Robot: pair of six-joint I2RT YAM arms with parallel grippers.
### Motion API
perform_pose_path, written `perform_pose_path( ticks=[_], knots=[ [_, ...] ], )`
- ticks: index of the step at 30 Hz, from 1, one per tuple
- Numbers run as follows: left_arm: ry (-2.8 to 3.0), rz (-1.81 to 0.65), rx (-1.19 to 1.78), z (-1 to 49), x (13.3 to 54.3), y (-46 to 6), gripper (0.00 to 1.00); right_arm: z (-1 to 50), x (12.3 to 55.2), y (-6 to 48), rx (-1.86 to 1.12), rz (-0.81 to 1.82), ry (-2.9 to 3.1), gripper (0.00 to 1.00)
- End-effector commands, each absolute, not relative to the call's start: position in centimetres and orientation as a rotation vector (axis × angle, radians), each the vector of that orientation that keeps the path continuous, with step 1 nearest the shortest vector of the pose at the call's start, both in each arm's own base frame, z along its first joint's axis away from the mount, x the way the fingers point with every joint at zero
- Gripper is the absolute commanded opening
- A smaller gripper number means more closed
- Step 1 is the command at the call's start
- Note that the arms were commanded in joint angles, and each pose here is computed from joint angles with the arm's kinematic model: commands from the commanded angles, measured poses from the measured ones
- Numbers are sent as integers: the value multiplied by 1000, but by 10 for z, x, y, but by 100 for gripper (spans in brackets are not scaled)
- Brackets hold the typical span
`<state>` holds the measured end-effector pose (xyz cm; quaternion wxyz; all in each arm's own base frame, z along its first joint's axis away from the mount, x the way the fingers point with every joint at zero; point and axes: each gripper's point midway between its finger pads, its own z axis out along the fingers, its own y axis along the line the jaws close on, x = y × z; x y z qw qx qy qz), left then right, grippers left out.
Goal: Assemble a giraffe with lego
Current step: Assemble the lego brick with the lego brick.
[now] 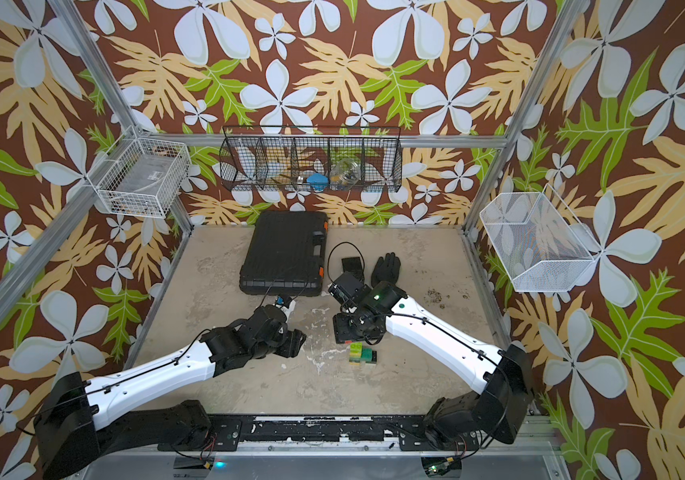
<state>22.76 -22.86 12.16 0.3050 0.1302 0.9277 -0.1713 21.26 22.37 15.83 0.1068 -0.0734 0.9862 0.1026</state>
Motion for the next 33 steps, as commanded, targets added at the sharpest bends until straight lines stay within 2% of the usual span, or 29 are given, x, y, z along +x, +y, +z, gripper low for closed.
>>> perform_pose_path(
  ticks=[1, 33],
  knots=[
    [2439, -416, 351, 125, 230, -223, 70, 155, 213, 219, -165, 276, 2901, 43],
    [2353, -402, 415, 144, 233, -220, 70, 136, 200, 227, -76, 202, 2963, 43]
  ],
)
